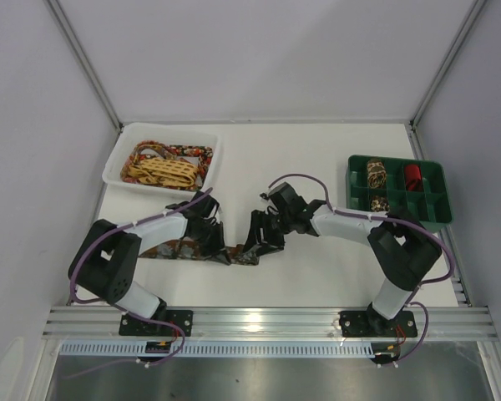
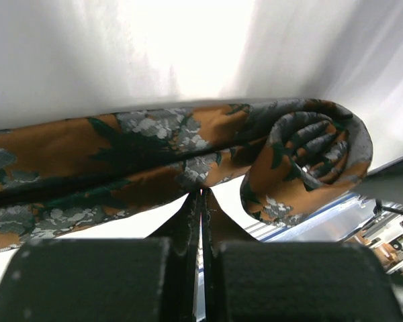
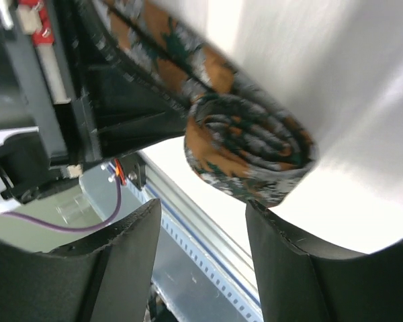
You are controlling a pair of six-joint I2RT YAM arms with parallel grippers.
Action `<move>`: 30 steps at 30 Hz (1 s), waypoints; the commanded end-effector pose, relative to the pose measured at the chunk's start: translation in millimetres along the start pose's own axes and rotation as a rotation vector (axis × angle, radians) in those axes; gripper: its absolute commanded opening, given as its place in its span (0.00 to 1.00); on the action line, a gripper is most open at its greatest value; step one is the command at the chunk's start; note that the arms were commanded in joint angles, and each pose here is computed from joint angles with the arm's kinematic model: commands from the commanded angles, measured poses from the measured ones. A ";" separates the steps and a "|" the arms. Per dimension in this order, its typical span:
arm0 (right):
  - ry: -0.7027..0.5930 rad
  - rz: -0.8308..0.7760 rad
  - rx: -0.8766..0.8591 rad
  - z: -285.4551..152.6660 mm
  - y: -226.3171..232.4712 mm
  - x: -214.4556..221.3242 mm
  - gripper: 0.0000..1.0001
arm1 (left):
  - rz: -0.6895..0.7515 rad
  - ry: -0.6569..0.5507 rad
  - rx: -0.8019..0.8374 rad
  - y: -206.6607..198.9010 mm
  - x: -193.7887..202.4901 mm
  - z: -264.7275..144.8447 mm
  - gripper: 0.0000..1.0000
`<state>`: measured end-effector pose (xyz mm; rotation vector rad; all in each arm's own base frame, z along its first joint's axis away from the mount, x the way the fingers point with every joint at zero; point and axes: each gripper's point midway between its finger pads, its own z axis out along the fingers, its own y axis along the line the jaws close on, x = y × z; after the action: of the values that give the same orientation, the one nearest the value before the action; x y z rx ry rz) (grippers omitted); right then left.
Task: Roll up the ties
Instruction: Roll the tie
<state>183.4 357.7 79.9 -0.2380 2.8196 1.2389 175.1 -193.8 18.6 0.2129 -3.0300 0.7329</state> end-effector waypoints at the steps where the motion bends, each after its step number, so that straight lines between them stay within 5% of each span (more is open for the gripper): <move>1: -0.006 -0.009 0.014 -8.3 -8.5 -1.6 0.60 | 0.049 -0.051 0.034 -15.7 -20.0 -7.4 0.01; 9: -0.043 0.007 0.018 -15.8 -9.1 -14.0 0.54 | 0.080 -0.079 0.083 -31.9 -12.2 -39.6 0.00; 17: -0.040 0.020 -0.058 -29.9 -32.7 -6.0 0.83 | 0.104 -0.058 0.223 -66.4 -14.7 -48.7 0.00; 30: -0.007 0.023 -0.125 12.1 -43.0 -14.6 0.77 | 0.099 -0.043 0.178 -64.7 -35.9 -21.3 0.01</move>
<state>200.1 326.9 43.0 -0.1582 2.7941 1.3820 203.5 -229.2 55.4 0.1260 -2.9899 0.9672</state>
